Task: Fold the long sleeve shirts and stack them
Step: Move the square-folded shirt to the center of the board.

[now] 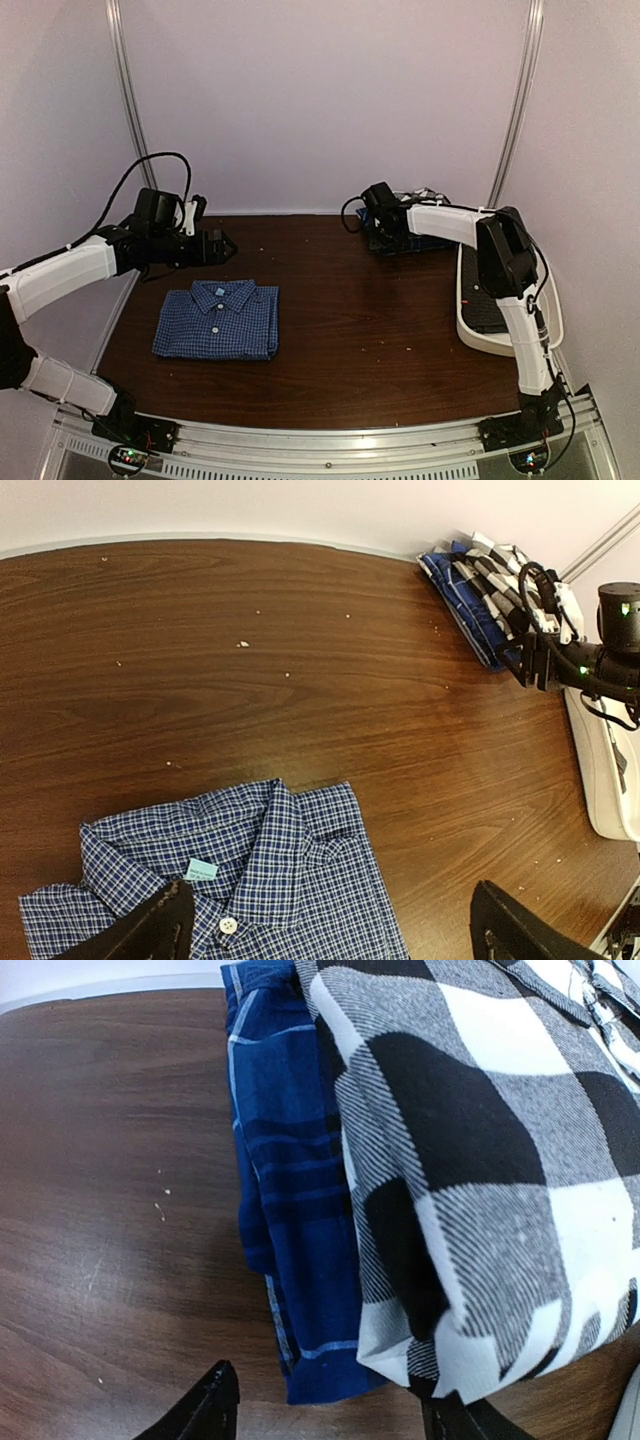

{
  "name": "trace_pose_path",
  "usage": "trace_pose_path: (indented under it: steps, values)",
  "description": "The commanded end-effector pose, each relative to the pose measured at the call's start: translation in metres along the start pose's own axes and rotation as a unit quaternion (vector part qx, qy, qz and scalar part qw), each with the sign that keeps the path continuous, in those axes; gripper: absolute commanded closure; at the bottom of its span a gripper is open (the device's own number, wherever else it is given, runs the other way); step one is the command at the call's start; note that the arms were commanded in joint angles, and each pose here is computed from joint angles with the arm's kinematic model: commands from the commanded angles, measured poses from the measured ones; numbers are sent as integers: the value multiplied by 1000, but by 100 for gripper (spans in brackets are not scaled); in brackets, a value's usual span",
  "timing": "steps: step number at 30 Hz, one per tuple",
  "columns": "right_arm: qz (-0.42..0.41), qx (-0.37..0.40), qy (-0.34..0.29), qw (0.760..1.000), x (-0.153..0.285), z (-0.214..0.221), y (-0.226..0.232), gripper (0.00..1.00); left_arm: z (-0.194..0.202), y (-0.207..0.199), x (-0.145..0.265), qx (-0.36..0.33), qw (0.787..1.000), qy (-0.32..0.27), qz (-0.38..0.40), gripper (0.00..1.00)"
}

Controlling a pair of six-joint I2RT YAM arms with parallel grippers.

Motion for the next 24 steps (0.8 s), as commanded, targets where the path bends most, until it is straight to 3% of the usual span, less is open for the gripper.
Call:
trace_pose_path:
  steps: [1,11,15,21,24]
  values:
    - [0,-18,14,1000,-21,0,2,42,-2,-3,-9,-10,1000,-3,11,2]
    - [14,-29,42,999,-52,13,-3,57,1,-2,-11,-10,1000,3,10,2]
    - [7,-27,56,998,-54,22,-2,71,1,-2,-12,-9,1000,6,11,2]
    - [-10,-22,71,997,-49,29,3,100,3,1,-13,-3,1000,8,4,2]
    - [-30,-23,70,997,-38,28,8,100,3,3,-13,3,1000,13,-5,2]
Point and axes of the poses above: each gripper's point midway between its finger pads, its own x axis back along the fingers, its own y axis along the line the jaws close on, z = x × y, the point moved 6 cm from there along x, back along the fingers, and after that the axes turned 3 degrees about x, right-handed, at the moved point
